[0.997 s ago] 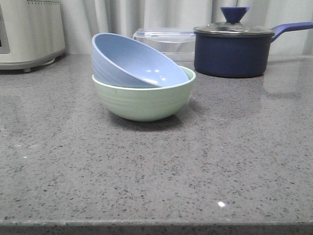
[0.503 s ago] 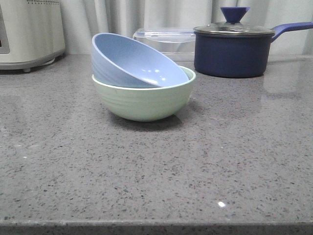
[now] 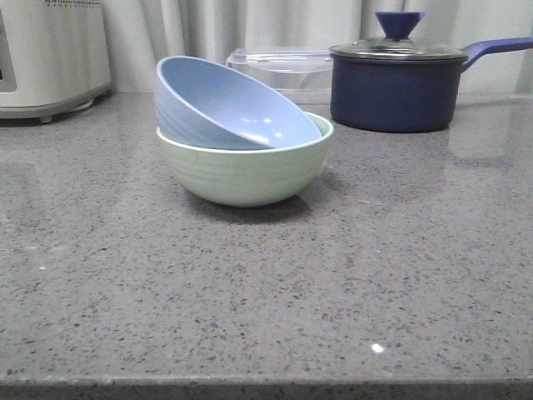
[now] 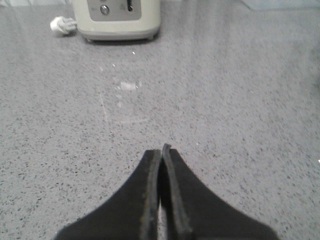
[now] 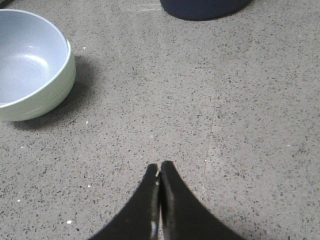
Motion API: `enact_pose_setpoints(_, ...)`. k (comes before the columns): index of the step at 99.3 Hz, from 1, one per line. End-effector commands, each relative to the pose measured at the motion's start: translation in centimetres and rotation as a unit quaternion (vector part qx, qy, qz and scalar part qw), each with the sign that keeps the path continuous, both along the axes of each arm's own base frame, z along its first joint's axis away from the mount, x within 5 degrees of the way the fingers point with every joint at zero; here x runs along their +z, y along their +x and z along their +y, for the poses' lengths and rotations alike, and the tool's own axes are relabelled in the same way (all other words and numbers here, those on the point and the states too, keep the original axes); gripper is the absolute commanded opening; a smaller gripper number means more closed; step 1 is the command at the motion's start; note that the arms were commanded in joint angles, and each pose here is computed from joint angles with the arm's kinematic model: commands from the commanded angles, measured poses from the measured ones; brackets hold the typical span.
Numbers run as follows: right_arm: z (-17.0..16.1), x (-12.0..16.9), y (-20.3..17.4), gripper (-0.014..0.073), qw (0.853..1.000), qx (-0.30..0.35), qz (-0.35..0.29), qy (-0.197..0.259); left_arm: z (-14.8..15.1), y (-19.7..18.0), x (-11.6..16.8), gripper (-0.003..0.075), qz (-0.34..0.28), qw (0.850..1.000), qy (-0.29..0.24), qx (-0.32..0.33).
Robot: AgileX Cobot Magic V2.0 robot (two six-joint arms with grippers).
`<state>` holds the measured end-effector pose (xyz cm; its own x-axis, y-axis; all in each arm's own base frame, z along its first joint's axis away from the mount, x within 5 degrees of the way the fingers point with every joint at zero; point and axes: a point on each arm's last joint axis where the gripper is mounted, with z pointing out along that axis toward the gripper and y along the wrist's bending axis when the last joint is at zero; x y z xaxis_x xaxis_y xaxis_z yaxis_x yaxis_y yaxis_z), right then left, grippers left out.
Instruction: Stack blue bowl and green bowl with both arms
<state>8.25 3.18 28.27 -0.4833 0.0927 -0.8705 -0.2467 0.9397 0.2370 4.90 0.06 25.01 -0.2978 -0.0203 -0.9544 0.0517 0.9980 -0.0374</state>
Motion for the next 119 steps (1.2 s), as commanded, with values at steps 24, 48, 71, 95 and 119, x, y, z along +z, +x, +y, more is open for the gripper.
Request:
enact_pose_setpoints(24,-0.1,1.5,0.3,-0.008,0.999,-0.008,-0.05,0.008,0.0,0.2,-0.9,-0.002,-0.154,0.987,-0.005,0.036)
enact_pose_setpoints(48,-0.1,1.5,0.3,-0.008,0.999,-0.008,-0.05,0.008,0.2,0.3,-3.8,-0.002,-0.175,0.983,0.005,0.053)
enact_pose_setpoints(71,-0.1,1.5,0.3,-0.008,0.999,-0.008,-0.049,0.008,0.2,0.6,-5.4,-0.002,-0.163,0.985,0.013,0.052)
enact_pose_setpoints(95,-0.1,1.5,0.3,-0.008,0.999,-0.008,-0.048,0.008,0.2,0.6,-5.4,-0.002,-0.163,0.985,0.012,0.052)
enact_pose_setpoints(119,-0.1,1.5,0.3,-0.008,0.999,-0.008,-0.048,0.008,0.2,0.6,-5.4,-0.002,-0.163,0.985,0.012,0.052)
